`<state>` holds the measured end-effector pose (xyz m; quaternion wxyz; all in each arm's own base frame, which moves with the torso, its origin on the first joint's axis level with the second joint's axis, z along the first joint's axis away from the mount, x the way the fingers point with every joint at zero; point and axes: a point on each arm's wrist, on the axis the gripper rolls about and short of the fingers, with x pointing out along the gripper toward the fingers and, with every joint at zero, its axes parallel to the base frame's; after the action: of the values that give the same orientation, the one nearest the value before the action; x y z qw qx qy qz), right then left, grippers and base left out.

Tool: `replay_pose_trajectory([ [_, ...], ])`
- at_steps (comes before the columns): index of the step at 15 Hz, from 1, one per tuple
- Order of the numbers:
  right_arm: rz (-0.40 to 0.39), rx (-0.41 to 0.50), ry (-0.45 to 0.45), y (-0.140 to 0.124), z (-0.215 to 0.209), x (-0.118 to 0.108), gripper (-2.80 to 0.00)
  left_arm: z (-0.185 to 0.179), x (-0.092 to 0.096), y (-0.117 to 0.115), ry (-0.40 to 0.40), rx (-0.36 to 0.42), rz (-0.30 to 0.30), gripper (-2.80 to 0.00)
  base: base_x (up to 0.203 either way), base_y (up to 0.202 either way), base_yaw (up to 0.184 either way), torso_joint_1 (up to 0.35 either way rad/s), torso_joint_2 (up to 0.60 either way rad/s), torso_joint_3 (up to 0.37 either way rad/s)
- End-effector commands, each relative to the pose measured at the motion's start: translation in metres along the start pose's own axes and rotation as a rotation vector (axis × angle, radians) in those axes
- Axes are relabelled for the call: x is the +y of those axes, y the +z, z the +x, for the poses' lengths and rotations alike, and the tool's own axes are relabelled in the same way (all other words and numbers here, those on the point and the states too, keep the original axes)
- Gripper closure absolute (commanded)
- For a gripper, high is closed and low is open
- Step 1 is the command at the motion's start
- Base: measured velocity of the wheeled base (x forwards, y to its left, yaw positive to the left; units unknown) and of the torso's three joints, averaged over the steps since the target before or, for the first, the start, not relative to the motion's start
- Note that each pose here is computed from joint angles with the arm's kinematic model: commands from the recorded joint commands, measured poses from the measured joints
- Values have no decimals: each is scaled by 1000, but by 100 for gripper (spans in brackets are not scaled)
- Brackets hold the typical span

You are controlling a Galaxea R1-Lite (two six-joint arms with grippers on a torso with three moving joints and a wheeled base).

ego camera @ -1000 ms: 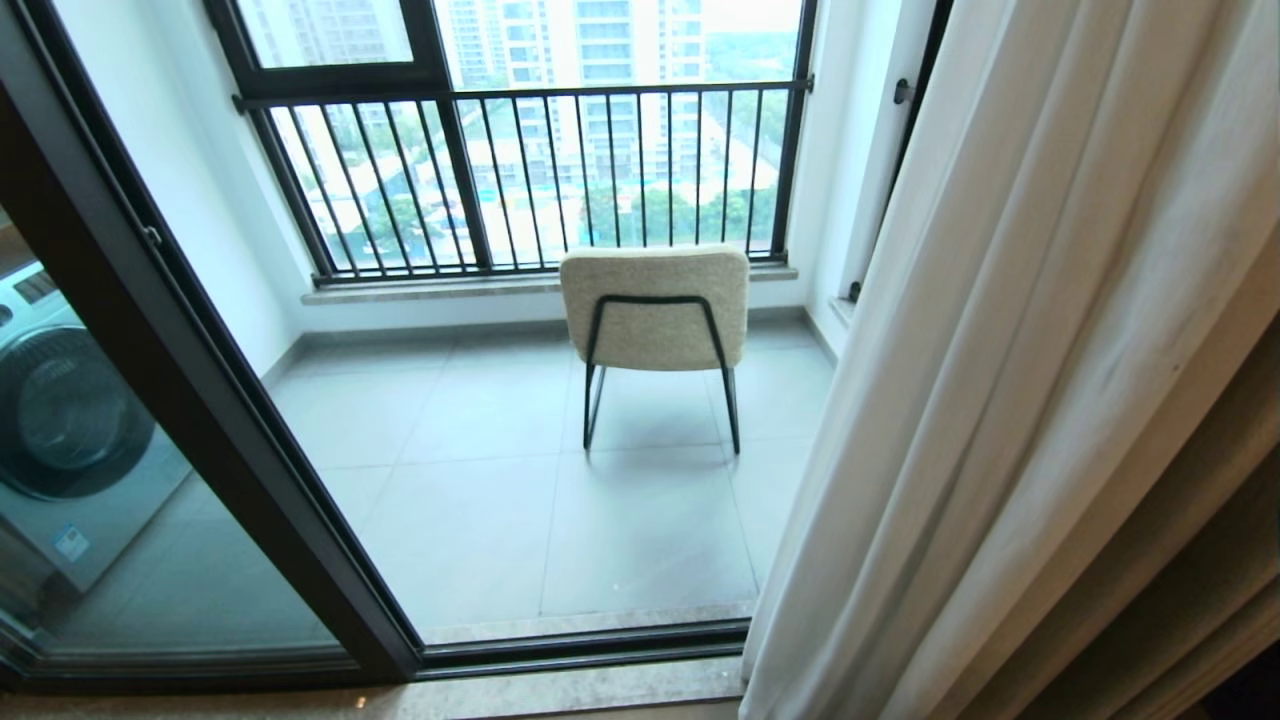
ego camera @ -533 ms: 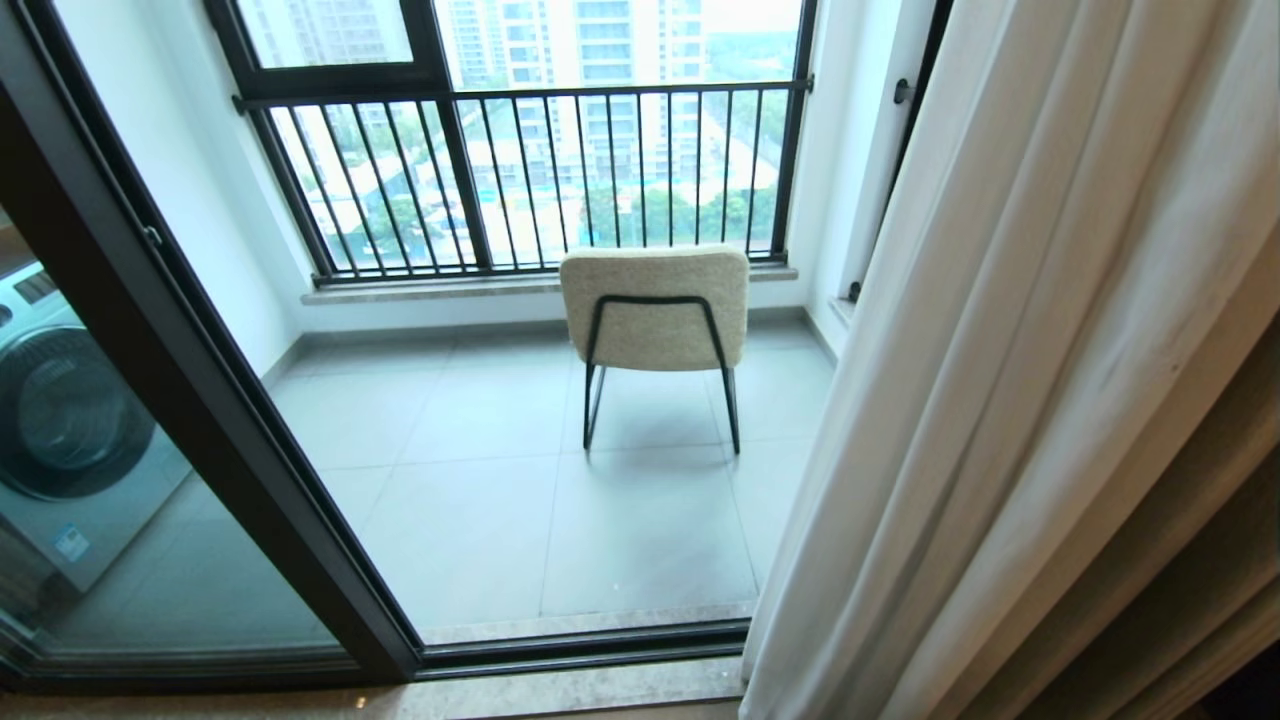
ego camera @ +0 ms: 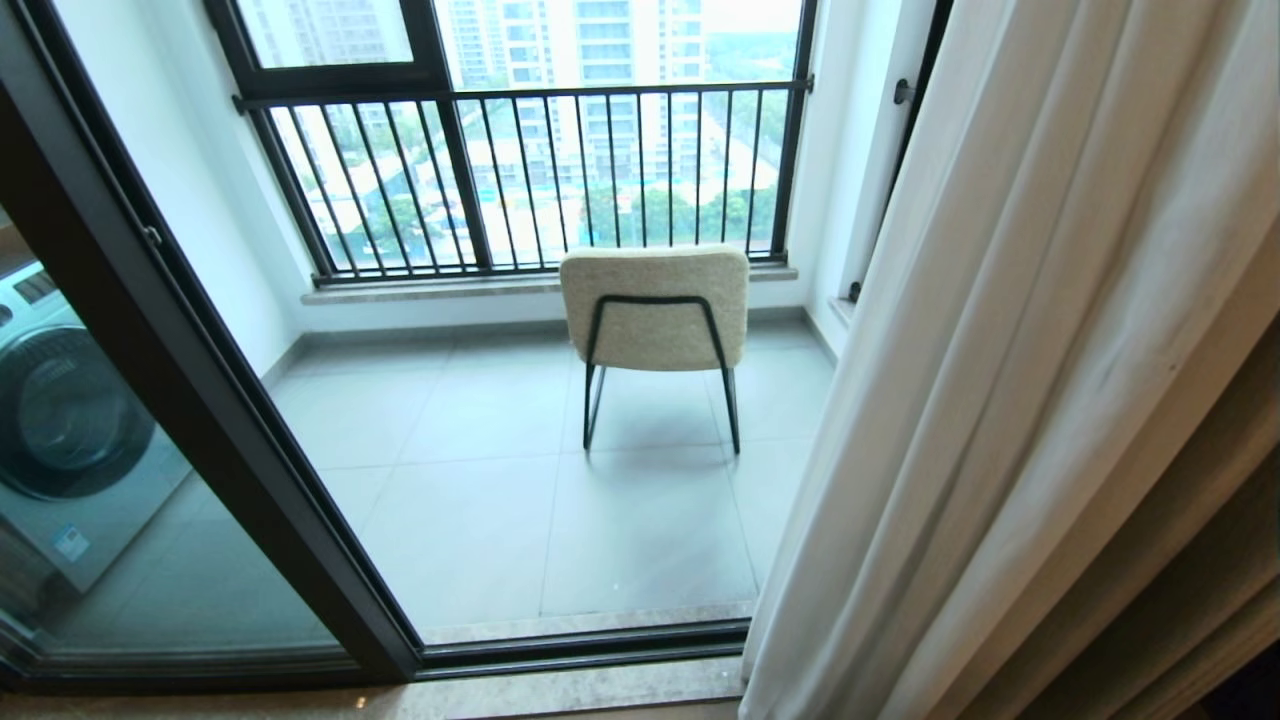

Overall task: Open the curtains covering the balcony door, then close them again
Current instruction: Close the inner curtains on both sides

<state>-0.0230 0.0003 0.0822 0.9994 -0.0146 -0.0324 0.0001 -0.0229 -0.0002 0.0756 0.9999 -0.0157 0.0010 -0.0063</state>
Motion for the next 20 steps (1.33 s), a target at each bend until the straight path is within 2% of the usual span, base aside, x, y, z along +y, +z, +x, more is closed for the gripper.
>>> replay_pose_trajectory([
  [1,-2,-1,0,0,0,0,0,0,0,0,0,0,0,0,0,0,0,0,0,0],
  [5,-3,-2,-7,0,0,0,0,0,0,0,0,0,0,0,0,0,0,0,0,0],
  [7,1,-1,-39,0,0,-1,0,0,0,0,0,0,0,0,0,0,0,0,0,0],
  [12,13,-3,-39,0,0,-1,0,0,0,0,0,0,-1,0,0,0,0,0,0,0],
  [20,-17,0,-41,0,0,-1,0,0,0,0,0,0,1,0,0,0,0,0,0,0],
])
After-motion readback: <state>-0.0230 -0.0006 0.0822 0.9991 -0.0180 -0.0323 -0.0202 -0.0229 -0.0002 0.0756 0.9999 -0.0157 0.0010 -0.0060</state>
